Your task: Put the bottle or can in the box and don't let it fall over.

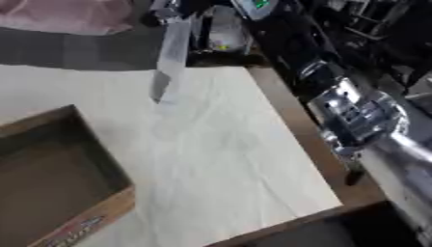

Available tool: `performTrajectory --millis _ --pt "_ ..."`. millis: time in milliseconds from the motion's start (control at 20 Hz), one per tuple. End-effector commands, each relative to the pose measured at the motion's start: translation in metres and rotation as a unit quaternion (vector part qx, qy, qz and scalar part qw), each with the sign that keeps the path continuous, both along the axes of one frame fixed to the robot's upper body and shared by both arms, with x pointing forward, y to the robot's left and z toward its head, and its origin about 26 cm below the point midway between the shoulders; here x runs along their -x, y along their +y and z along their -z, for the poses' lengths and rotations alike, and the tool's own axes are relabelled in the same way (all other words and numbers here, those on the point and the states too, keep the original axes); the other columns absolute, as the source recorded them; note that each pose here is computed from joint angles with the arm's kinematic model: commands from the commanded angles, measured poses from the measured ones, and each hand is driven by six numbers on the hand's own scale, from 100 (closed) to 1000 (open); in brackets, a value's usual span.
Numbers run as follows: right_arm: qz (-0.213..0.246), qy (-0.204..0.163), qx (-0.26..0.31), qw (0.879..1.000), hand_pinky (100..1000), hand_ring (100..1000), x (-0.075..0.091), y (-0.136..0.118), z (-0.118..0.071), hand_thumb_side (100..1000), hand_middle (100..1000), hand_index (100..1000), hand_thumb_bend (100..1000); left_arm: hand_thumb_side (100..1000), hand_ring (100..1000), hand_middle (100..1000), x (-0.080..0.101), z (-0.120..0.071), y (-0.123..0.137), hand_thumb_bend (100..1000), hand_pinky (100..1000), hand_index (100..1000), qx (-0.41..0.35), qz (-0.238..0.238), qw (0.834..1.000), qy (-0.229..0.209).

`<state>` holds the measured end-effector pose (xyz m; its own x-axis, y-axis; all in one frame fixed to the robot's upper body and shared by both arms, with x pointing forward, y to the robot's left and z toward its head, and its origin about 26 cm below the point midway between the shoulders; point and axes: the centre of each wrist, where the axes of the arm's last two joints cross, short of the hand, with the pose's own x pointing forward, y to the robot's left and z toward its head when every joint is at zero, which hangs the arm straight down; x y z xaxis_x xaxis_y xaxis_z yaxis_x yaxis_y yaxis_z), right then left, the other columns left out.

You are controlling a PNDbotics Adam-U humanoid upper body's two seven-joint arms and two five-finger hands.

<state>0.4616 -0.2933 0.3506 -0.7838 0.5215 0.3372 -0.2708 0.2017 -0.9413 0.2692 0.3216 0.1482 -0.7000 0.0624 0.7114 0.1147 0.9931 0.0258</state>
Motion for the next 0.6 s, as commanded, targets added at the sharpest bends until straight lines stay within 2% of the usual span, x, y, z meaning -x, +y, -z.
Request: performTrajectory --millis 50,600 --pt "-0.042 -0.057 0.057 0.996 142 428 0.007 0.013 -0.025 399 401 209 421 764 466 879 -0.001 -0.012 0.001 240 693 884 -0.006 0.006 1.0 -0.016" --pt "-0.024 -0.092 0.067 0.993 148 430 -0.002 0.046 -0.02 423 398 209 432 757 484 877 -0.006 -0.024 0.0 248 697 883 0.012 0.012 0.999 -0.03"
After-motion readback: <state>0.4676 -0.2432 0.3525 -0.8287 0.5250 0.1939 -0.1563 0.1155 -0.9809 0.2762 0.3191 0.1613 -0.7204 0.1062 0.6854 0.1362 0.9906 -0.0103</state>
